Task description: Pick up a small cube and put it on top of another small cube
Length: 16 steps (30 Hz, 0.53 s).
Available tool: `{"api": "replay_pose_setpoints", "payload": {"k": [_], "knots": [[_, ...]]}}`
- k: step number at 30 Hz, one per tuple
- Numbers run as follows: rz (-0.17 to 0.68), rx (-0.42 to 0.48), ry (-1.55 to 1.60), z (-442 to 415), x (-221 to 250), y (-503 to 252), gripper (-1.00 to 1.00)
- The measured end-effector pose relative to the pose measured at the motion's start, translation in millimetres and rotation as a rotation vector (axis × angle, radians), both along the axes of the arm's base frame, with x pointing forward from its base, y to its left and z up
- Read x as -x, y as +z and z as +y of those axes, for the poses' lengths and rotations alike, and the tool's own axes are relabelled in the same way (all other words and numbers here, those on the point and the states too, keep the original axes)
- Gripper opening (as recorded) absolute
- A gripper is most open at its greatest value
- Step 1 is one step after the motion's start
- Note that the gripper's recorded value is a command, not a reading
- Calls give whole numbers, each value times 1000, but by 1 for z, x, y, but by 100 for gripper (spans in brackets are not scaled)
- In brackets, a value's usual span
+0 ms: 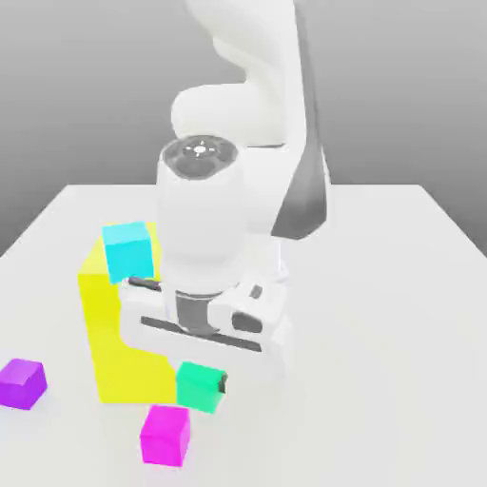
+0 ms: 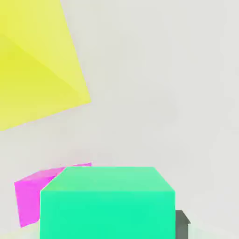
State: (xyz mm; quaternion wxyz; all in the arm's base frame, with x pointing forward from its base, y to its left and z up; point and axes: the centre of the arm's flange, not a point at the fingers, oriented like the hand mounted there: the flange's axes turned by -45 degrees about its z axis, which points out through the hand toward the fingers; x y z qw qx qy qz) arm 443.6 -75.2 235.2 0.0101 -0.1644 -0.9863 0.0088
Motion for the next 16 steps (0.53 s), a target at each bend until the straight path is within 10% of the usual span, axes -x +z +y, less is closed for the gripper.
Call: {"api": "replay_pose_setpoints", "payload": {"k": [12,13,16], "knots": [[-28,-10,-39,-24,5,-45,-100],[-26,-12,-40,-24,6,-52,100],[-26,-12,-40,-25,6,-52,100]]}}
